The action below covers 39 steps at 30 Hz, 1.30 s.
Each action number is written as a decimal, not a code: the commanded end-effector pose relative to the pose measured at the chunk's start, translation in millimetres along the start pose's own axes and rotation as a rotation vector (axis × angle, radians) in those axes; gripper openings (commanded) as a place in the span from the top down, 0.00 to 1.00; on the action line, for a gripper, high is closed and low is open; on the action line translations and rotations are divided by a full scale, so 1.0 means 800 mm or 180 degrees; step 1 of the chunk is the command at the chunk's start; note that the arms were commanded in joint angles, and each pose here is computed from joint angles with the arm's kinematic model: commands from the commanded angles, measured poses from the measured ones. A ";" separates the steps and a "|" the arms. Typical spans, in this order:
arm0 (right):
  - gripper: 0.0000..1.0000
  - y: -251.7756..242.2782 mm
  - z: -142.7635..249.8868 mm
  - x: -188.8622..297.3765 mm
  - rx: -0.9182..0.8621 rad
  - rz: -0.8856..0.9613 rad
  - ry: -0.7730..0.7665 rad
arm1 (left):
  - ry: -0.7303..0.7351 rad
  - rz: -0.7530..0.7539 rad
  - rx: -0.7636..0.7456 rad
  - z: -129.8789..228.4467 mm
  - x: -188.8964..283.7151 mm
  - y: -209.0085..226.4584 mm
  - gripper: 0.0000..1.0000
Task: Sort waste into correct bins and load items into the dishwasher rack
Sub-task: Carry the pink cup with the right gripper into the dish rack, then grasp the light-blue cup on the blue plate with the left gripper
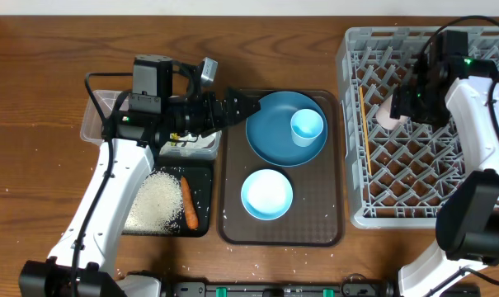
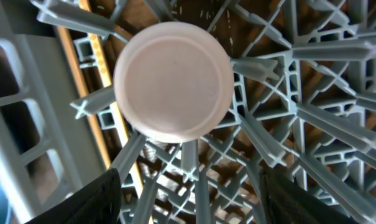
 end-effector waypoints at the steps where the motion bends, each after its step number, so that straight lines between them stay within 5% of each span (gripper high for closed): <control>1: 0.32 -0.001 -0.026 0.037 0.0012 -0.0007 -0.0239 | -0.0014 -0.0021 -0.0012 -0.002 0.001 0.002 0.01; 6: 0.32 0.007 -0.032 0.078 0.0041 -0.0127 -0.0274 | -0.0014 -0.0021 -0.0012 -0.002 0.001 0.002 0.01; 10: 0.22 0.052 -0.022 0.090 0.0313 -0.0827 -0.0215 | -0.0014 -0.0021 -0.0012 -0.002 0.001 0.002 0.01; 15: 0.21 0.096 -0.011 0.104 0.0470 -0.1505 -0.0160 | -0.0014 -0.0021 -0.0012 -0.002 0.001 0.002 0.01; 22: 0.01 0.108 -0.003 0.103 0.0544 -0.1490 -0.0076 | -0.0014 -0.0021 -0.0012 -0.002 0.001 0.002 0.01; 33: 0.01 0.108 -0.003 0.103 0.0547 -0.1489 -0.0078 | -0.0184 0.0033 -0.0131 -0.019 0.001 -0.006 0.02; 39: 0.01 0.108 -0.003 0.103 0.0547 -0.1489 -0.0078 | -0.0611 -0.0620 -0.0082 -0.034 -0.024 0.018 0.04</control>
Point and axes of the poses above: each gripper's point midway between its finger pads, its own x axis back along the fingers, its own y axis along the line the jaws close on, z = x × y, the point moved 1 cm from there along x, back along the fingers, and after that the axes turned 6 degrees about x, right-handed, at the moved point
